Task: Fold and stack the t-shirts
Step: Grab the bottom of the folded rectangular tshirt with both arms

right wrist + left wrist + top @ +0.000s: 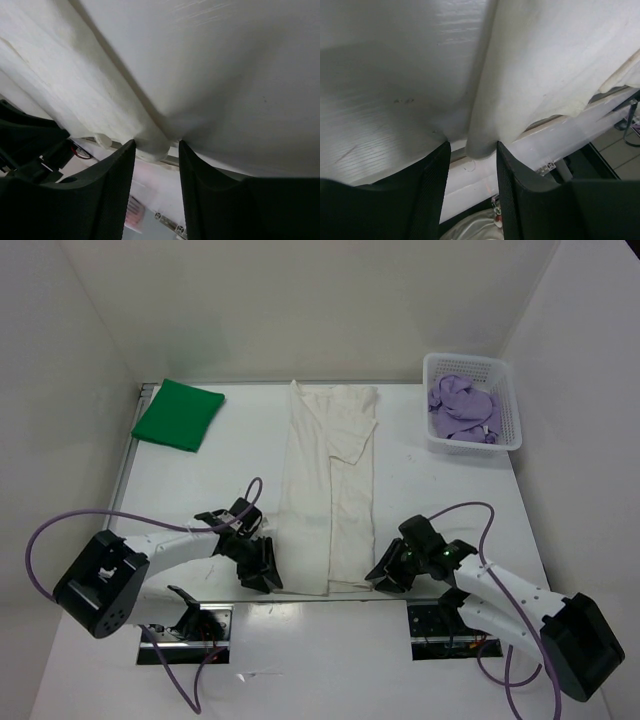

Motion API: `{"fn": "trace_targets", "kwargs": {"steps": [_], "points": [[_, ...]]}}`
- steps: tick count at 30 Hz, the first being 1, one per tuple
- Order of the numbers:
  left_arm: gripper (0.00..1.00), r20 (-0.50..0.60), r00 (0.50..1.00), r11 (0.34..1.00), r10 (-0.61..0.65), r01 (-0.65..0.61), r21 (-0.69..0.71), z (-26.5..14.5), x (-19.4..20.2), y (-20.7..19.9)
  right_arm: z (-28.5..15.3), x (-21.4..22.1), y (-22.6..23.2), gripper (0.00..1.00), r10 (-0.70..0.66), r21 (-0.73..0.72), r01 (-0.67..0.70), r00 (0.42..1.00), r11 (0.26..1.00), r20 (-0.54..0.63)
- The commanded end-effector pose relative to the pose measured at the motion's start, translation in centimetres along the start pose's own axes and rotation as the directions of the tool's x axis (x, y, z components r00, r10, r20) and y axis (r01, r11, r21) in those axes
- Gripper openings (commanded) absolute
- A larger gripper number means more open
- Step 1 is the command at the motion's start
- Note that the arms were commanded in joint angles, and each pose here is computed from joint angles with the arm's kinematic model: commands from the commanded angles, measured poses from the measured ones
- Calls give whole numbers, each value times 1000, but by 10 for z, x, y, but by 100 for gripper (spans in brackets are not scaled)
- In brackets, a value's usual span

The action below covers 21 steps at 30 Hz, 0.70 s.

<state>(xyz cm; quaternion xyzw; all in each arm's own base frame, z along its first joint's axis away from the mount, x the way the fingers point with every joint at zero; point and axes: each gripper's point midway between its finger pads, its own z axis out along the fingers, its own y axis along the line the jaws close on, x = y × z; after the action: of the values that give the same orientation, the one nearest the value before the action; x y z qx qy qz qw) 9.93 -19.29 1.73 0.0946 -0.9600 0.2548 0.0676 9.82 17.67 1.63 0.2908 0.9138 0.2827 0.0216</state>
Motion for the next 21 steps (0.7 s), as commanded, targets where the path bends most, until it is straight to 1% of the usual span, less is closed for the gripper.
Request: {"fn": "trace_targets", "kwargs": {"steps": [1,2,3,4,5,6,7,10,11,12,13,14,15,16,17,18,19,20,21], "points": [[49,-4,1000,1000,-17,17,26,6,1,-3,6,-1,3,44,-14,0,14,1000,1000,-1],[48,4,1000,999,-14,14,49,6,-2,-8,8,-2,4,43,-22,8,22,1000,1000,-3],[44,7,1000,999,-12,12,52,8,-4,-9,9,-3,7,41,-25,1,25,1000,1000,-1],[41,0,1000,998,-11,11,58,7,-3,-10,9,-4,10,37,-34,1,34,999,999,-1],[37,15,1000,998,-6,5,59,8,-8,-13,10,-3,7,33,-43,11,43,999,999,-4],[34,16,1000,998,6,-7,59,8,-10,-14,8,-5,16,29,-47,0,47,999,999,-1],[27,21,1000,998,10,-11,65,6,-12,-17,8,-4,12,22,-56,13,56,998,998,-5],[13,15,999,995,42,-43,85,4,-13,-24,3,-1,12,10,-63,16,63,998,998,-11],[7,-13,1000,997,26,-25,69,3,-7,-20,1,10,12,4,-59,1,59,997,998,-52],[5,-15,999,996,42,-40,86,-2,-6,-26,-5,19,17,3,-79,-28,77,994,997,-73],[4,-12,999,995,45,-44,90,-9,-3,-28,-10,22,10,3,-68,4,68,994,998,-83],[2,-21,999,993,35,-33,111,-15,-4,-35,-16,24,14,1,-92,-6,92,992,996,-85],[0,-8,1000,991,14,-12,134,-23,-14,-37,-26,25,25,1,-99,-23,97,992,995,-79],[0,8,1000,987,-4,3,160,-31,-21,-41,-30,23,31,1,-111,-26,110,991,994,-74],[0,29,999,985,-17,12,170,-37,-30,-43,-38,15,47,1,-163,-54,161,986,986,-42],[0,84,996,979,4,-21,204,-50,-47,-57,-41,8,54,1,-183,-50,181,983,982,-29],[0,131,991,977,-22,-6,211,-59,-67,-59,-39,-12,56,1,-147,-13,147,989,989,-4],[0,170,985,976,-26,-12,217,-67,-81,-63,-47,-27,72,1,-198,-40,200,979,979,38],[0,208,978,972,-26,-24,234,-75,-97,-69,-49,-42,81,1,-204,-58,209,976,976,74]]}}
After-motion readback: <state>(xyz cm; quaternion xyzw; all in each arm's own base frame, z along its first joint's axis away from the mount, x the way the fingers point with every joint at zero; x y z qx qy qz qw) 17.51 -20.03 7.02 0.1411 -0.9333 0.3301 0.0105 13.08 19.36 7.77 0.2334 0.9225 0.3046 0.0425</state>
